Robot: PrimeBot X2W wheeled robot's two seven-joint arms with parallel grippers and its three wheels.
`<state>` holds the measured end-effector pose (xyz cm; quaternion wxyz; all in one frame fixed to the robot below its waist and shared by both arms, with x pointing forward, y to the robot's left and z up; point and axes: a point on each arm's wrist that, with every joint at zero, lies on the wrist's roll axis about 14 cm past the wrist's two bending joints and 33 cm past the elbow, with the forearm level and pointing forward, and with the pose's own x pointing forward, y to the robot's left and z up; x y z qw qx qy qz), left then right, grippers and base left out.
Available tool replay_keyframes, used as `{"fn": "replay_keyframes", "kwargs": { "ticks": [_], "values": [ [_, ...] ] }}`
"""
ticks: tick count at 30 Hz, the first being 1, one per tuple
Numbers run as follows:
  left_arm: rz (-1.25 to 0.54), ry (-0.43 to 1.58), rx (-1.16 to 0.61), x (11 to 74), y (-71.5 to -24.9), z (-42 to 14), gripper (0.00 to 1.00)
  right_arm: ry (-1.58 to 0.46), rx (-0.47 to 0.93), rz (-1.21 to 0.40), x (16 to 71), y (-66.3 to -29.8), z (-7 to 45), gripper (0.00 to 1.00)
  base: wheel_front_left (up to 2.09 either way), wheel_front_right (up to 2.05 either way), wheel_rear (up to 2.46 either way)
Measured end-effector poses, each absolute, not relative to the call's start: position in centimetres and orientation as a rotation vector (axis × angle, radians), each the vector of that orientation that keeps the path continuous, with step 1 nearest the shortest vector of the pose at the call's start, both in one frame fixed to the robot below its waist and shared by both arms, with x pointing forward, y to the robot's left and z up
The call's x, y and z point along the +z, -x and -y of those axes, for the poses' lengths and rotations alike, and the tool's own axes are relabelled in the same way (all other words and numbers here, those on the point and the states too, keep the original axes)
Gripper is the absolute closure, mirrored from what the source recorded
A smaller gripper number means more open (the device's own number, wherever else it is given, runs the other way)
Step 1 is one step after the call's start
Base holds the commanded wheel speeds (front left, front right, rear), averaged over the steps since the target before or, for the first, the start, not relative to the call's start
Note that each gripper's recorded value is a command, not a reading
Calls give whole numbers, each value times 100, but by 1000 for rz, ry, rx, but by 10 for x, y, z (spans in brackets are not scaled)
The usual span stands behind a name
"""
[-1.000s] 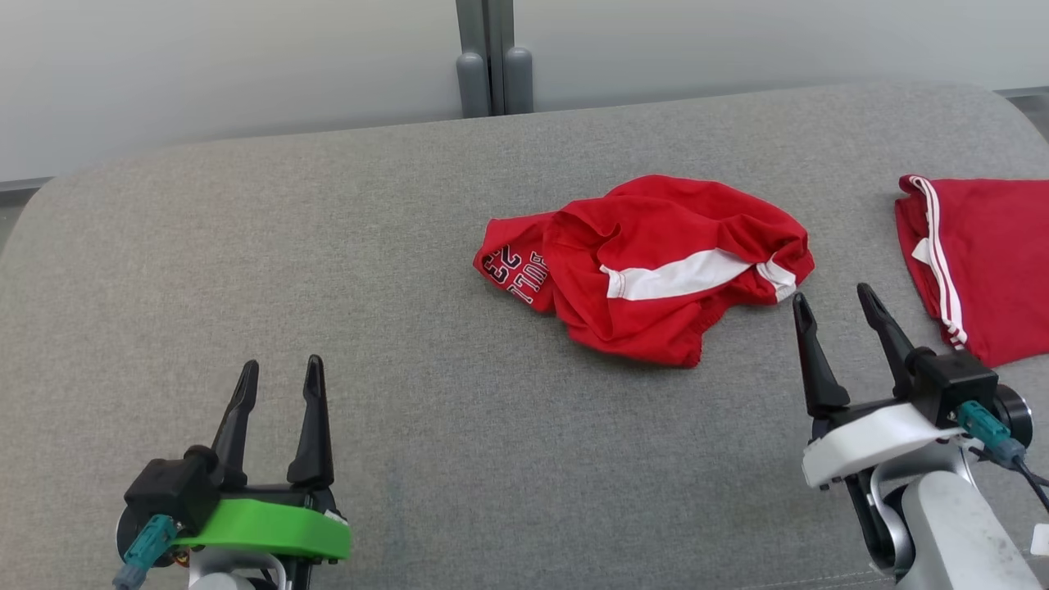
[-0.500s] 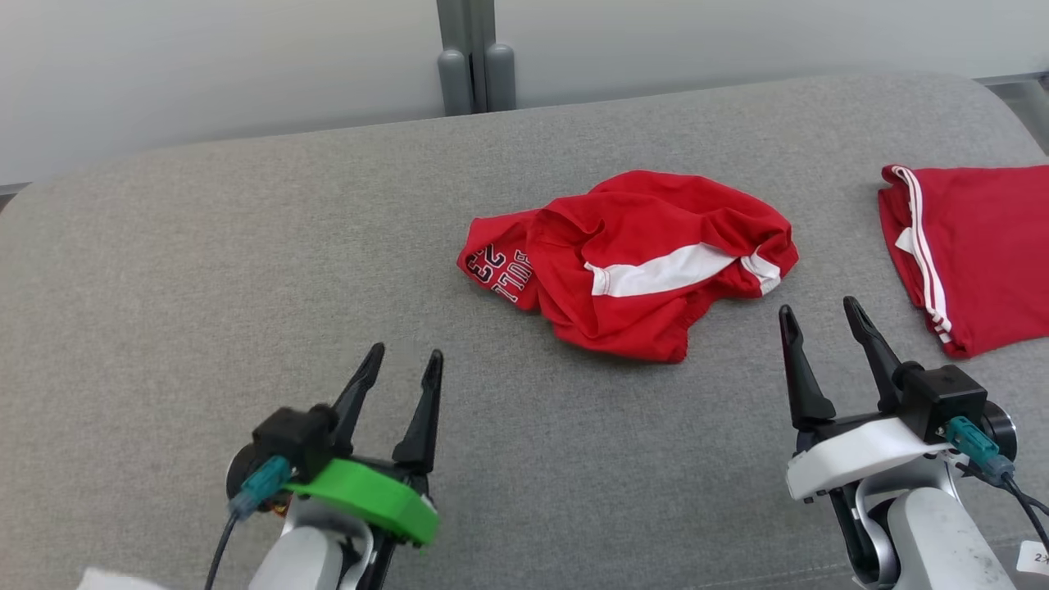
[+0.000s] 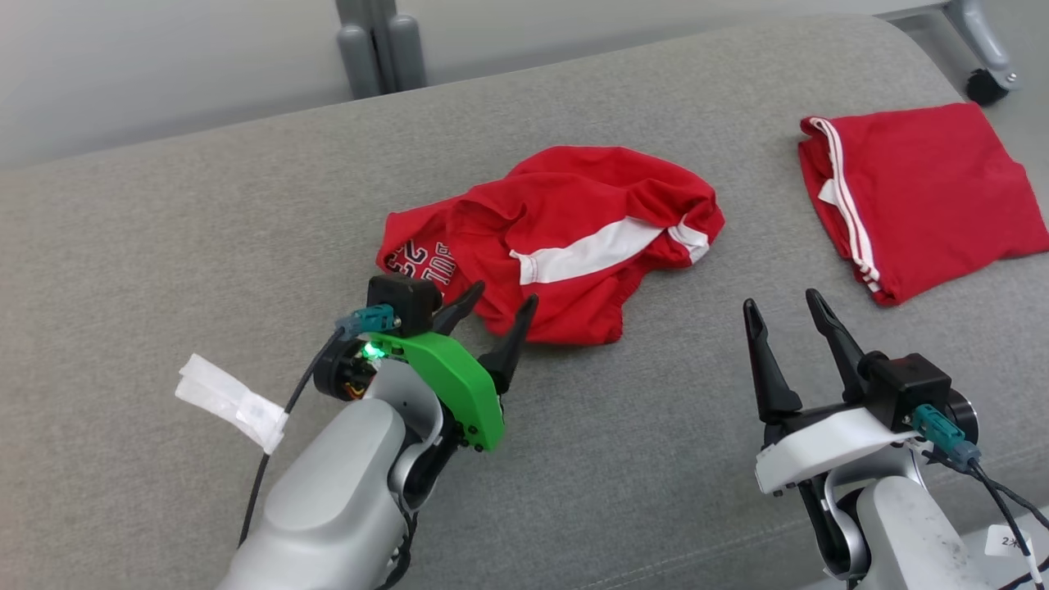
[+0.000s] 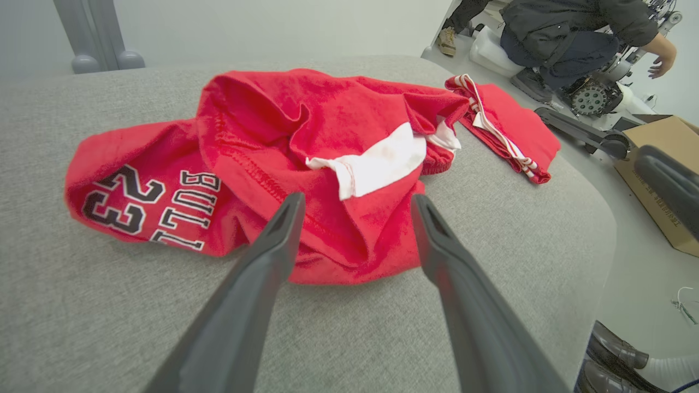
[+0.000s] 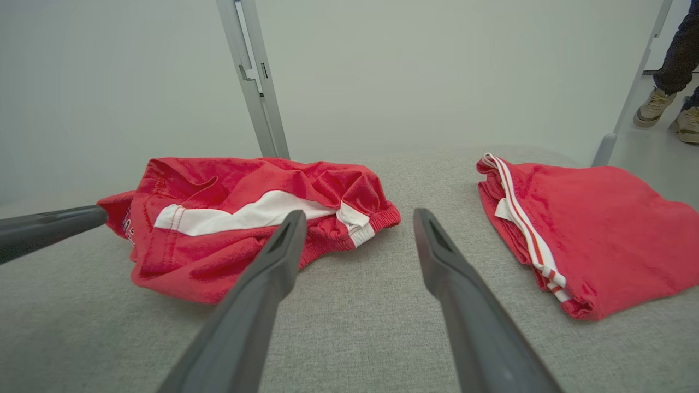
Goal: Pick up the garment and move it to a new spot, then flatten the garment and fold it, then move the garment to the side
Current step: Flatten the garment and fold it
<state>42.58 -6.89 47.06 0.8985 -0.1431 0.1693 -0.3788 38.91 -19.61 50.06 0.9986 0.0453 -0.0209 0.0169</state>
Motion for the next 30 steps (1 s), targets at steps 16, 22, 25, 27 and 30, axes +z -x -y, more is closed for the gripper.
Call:
{"fn": "replay_keyframes", "kwargs": {
  "ticks": [16, 22, 25, 27, 30],
  "values": [
    [-530, 274, -780, 433, -454, 98, 0, -99, -72, -8, 482, -371, 227, 0, 0, 0, 0],
    [-528, 278, -799, 435, -455, 106, 56, -103, -72, -3, 483, -375, 226, 0, 0, 0, 0],
    [-521, 291, -821, 440, -453, 111, 89, -109, -72, -6, 482, -375, 225, 0, 0, 0, 0],
    [-513, 311, -830, 443, -451, 114, 100, -113, -72, -7, 481, -376, 225, 0, 0, 0, 0],
    [-468, 347, -819, 452, -455, 114, 100, -115, -70, -6, 481, -377, 224, 0, 0, 0, 0]
  ]
}}
